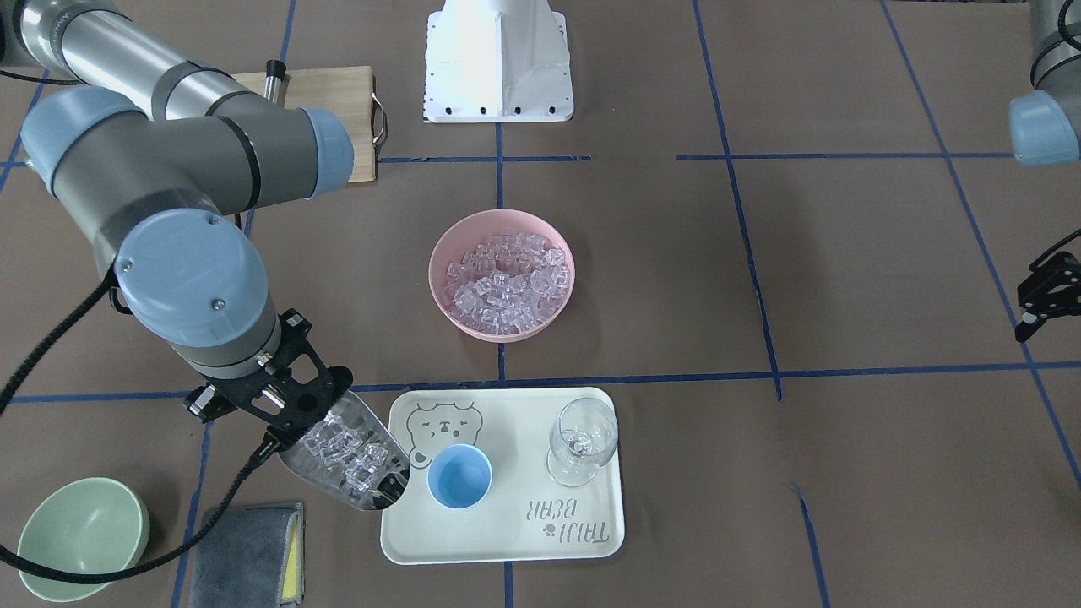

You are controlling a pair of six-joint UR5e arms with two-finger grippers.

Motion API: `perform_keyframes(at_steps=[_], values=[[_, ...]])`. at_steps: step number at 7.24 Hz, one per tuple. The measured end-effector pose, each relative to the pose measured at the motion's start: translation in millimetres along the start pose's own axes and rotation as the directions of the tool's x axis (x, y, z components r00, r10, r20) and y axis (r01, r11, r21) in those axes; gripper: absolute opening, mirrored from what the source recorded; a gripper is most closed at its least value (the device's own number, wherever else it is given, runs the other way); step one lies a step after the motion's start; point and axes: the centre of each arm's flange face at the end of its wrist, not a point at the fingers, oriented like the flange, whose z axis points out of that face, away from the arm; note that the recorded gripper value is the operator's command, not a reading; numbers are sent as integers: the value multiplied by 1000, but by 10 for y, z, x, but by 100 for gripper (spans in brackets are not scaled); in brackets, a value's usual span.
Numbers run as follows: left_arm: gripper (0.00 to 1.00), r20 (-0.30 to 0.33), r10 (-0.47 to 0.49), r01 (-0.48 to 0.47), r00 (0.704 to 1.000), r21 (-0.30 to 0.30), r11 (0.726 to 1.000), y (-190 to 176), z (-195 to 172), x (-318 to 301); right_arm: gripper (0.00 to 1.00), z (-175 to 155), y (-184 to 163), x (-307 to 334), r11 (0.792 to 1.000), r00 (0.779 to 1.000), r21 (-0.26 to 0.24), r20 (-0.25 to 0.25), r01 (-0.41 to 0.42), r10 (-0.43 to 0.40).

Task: Put ice in cup with scoop
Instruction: 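Tilt the scoop over the light-blue cup to pour the ice in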

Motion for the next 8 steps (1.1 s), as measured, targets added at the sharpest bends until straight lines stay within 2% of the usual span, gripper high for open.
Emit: perform_keyframes(at_steps=[2, 5, 8], values=[[100, 15, -42, 42, 999, -9, 999, 166, -68, -187, 0, -34, -160, -166, 997, 1000, -76, 6, -7, 7], [100, 31, -131, 134, 991, -102, 986, 350, -44, -331, 0, -149, -234, -441, 985, 1000, -170, -7, 16, -18], [100, 33, -146, 149, 989, -120, 982, 402, -30, -348, 0, -135, -349, -645, 955, 999, -296, -27, 15, -25]])
